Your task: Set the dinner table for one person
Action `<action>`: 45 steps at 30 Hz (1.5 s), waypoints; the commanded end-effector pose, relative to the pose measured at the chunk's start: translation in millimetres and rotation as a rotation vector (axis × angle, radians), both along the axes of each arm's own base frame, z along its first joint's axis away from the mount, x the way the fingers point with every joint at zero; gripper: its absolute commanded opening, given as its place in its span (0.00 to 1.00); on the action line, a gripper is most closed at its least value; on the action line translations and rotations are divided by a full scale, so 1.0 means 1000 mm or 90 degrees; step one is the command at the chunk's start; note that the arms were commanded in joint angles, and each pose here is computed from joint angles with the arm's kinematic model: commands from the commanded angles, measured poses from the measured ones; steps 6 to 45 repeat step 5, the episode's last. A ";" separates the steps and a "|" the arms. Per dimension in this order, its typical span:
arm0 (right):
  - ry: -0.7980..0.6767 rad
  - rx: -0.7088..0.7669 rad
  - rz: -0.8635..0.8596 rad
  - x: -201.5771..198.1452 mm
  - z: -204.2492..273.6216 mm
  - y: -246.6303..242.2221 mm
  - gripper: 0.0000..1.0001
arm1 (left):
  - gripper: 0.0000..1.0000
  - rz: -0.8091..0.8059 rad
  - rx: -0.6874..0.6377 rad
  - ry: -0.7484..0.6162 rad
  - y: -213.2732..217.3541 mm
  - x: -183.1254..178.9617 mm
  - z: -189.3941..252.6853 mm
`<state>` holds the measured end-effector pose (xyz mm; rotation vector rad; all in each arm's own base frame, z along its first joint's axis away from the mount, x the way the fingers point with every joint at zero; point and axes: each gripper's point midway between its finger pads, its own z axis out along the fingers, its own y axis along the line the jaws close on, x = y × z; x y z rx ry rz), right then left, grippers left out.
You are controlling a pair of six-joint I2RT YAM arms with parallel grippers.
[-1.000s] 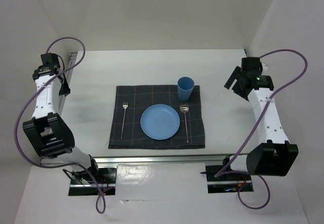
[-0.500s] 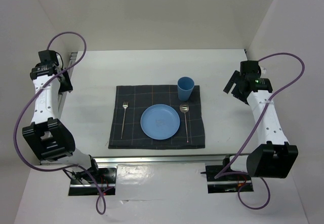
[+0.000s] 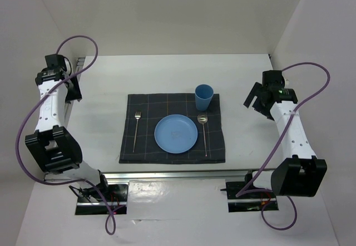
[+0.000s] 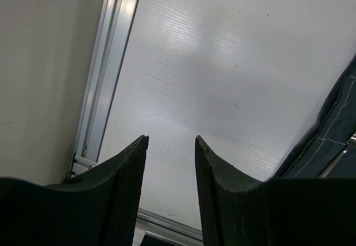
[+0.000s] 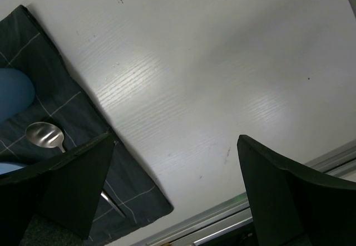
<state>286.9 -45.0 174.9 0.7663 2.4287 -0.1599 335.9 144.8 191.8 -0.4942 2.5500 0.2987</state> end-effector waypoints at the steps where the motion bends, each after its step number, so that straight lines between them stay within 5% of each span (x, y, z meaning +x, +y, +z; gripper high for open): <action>1: -0.050 -0.002 0.017 0.011 0.021 0.002 1.00 | 0.47 -0.023 0.011 -0.030 -0.003 0.007 0.015; 45: -0.054 -0.002 0.030 0.016 0.022 0.003 1.00 | 0.47 -0.032 0.013 -0.019 -0.007 0.011 0.018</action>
